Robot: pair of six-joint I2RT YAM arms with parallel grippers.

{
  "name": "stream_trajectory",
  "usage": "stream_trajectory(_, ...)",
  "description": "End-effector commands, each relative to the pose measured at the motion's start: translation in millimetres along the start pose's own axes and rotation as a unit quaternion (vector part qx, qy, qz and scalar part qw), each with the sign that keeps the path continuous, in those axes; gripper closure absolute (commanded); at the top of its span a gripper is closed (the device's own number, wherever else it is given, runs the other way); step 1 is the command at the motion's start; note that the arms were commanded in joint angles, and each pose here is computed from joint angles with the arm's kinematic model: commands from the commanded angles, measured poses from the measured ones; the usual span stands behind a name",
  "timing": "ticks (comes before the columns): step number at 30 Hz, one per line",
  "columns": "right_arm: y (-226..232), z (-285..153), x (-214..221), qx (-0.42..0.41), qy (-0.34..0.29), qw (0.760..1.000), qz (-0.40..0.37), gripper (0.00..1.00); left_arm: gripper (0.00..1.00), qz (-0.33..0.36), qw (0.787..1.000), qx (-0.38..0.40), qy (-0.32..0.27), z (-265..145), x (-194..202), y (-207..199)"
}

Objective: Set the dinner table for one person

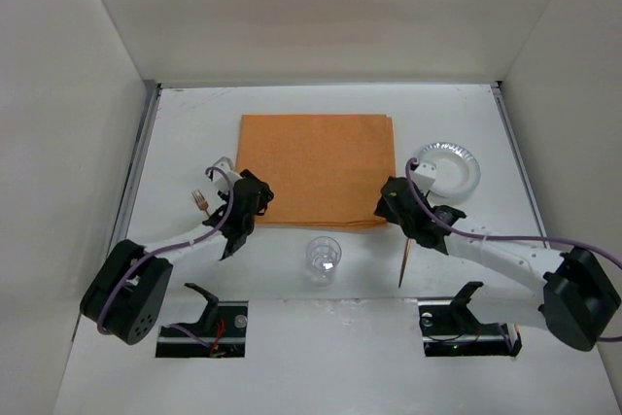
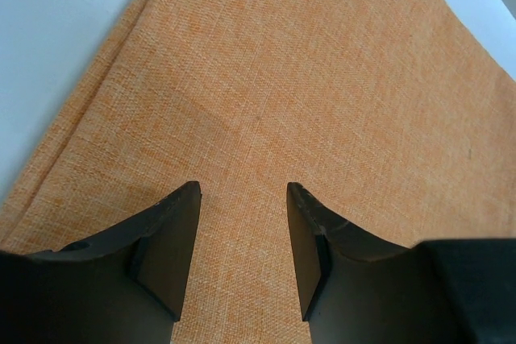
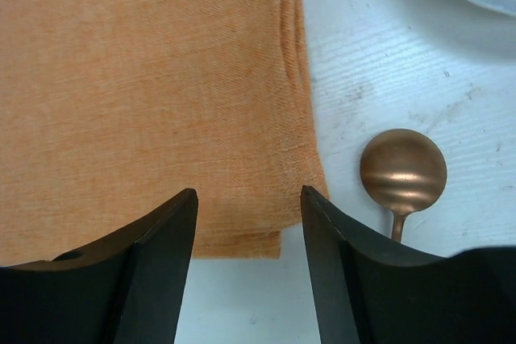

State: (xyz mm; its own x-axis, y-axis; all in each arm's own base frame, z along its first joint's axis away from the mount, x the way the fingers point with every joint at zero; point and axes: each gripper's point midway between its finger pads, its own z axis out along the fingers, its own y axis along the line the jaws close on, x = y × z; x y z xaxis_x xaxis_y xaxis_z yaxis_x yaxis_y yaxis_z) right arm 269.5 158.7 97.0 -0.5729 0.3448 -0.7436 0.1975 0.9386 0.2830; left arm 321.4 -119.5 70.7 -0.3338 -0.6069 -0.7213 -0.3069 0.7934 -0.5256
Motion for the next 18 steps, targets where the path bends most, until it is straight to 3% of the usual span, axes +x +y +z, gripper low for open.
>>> stream_trajectory(1,-13,17,18,0.03,0.031,0.999,0.003,0.4,0.55,-0.012,1.0,0.026,-0.011,2,-4,-9)
stream_trajectory(5,-7,38,25,0.032,0.052,0.998,0.007,0.43,0.55,-0.017,0.999,0.031,-0.01,2,-6,-6)
stream_trajectory(7,-3,47,25,0.04,0.06,0.997,-0.005,0.53,0.55,-0.02,0.999,0.03,-0.009,2,-6,-3)
stream_trajectory(10,5,54,12,0.052,0.046,0.997,-0.038,0.77,0.55,-0.025,0.999,0.029,-0.007,3,-5,1)
stream_trajectory(12,11,50,6,0.073,0.043,0.993,-0.083,0.83,0.56,-0.029,0.999,0.031,0.0,3,-3,1)
stream_trajectory(16,15,33,5,0.113,0.054,0.977,-0.175,0.82,0.56,-0.036,0.999,0.035,0.003,2,-2,1)
stream_trajectory(18,23,24,3,0.106,0.056,0.975,-0.188,0.74,0.56,-0.04,0.999,0.036,0.005,2,-4,1)
